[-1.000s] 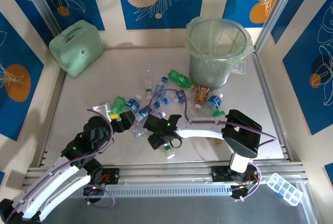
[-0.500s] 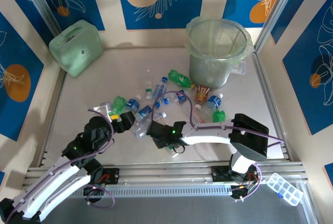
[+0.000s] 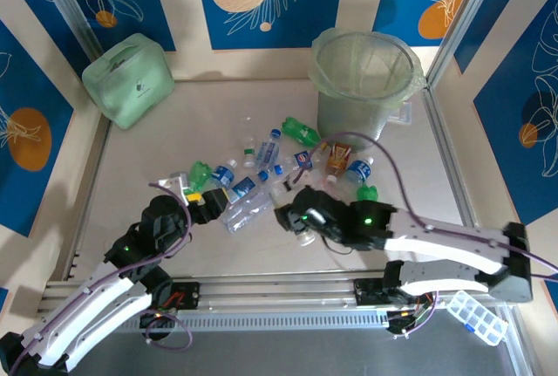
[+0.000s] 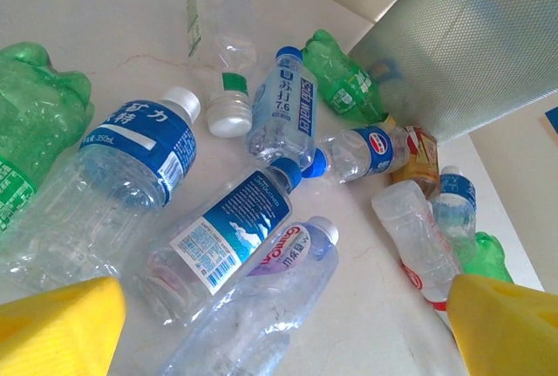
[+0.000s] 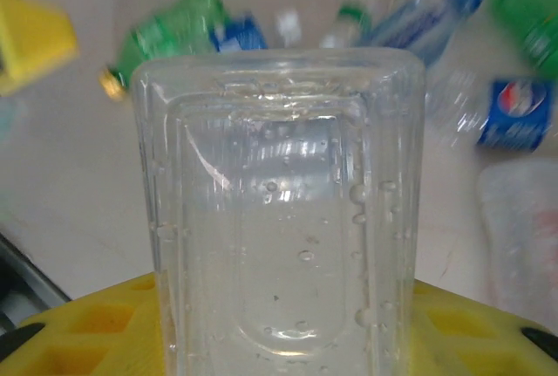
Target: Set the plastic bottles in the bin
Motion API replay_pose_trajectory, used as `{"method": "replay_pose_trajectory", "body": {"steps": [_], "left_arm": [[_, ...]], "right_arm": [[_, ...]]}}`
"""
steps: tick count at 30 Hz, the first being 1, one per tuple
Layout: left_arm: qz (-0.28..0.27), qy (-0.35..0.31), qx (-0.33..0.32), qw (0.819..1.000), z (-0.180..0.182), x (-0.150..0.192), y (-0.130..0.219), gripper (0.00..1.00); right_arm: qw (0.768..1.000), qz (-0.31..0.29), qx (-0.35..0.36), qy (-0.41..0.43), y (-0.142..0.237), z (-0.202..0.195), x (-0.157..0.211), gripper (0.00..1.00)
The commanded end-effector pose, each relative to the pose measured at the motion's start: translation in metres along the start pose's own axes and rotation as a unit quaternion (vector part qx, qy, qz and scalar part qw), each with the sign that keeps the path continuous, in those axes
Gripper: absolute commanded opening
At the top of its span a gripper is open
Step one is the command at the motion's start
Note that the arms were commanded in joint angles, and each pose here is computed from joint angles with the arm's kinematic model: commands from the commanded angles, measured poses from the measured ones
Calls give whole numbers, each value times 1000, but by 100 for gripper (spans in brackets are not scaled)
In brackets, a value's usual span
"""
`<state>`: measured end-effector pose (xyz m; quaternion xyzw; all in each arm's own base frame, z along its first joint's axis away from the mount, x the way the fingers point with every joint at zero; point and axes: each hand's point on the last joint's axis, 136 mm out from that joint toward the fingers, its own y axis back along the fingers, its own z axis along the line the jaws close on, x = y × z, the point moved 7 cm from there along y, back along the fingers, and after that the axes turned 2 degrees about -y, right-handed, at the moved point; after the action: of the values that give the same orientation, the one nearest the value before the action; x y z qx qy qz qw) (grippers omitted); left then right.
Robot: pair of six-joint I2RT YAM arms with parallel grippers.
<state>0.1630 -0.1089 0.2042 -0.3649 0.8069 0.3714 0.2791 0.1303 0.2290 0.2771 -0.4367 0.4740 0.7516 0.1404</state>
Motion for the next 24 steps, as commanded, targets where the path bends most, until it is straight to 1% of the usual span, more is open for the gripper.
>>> {"method": "replay_pose_trajectory", "body": {"steps": [1,3,6,8,11,14,17,19,21,23,24], "left_arm": [[-2,-6,15,1000,-3,-1,-1,94],[-3,-6,15,1000,-3,-1,-1,94],[-1,-6,22,1000,-5,0,-3,94],[1,-5,24,1000,-5,0,-3,93],[4,-5,24,1000,-5,1,-4,93],[4,-4,26,1000,-6,0,-4,93],[6,-3,30,1000,-7,1,-4,93],[8,-3,32,999,-7,1,-4,93],[8,-4,31,999,-7,1,-5,93],[7,-4,32,999,-7,1,-4,93],[7,-4,32,999,-7,1,-5,93]], "right_arm": [[995,-92,29,0,40,-24,-53,45],[989,-144,41,-22,63,-41,-88,45],[976,-206,59,-46,87,-62,-134,44],[968,-232,82,-58,94,-78,-163,43],[958,-247,122,-82,91,-108,-201,43],[951,-248,163,-93,78,-137,-232,43],[947,-226,203,-107,56,-170,-256,43],[948,-211,204,-127,40,-191,-266,43],[947,-189,195,-170,22,-220,-271,43],[944,-169,209,-189,7,-240,-275,43],[945,-161,202,-199,0,-248,-277,43]]}}
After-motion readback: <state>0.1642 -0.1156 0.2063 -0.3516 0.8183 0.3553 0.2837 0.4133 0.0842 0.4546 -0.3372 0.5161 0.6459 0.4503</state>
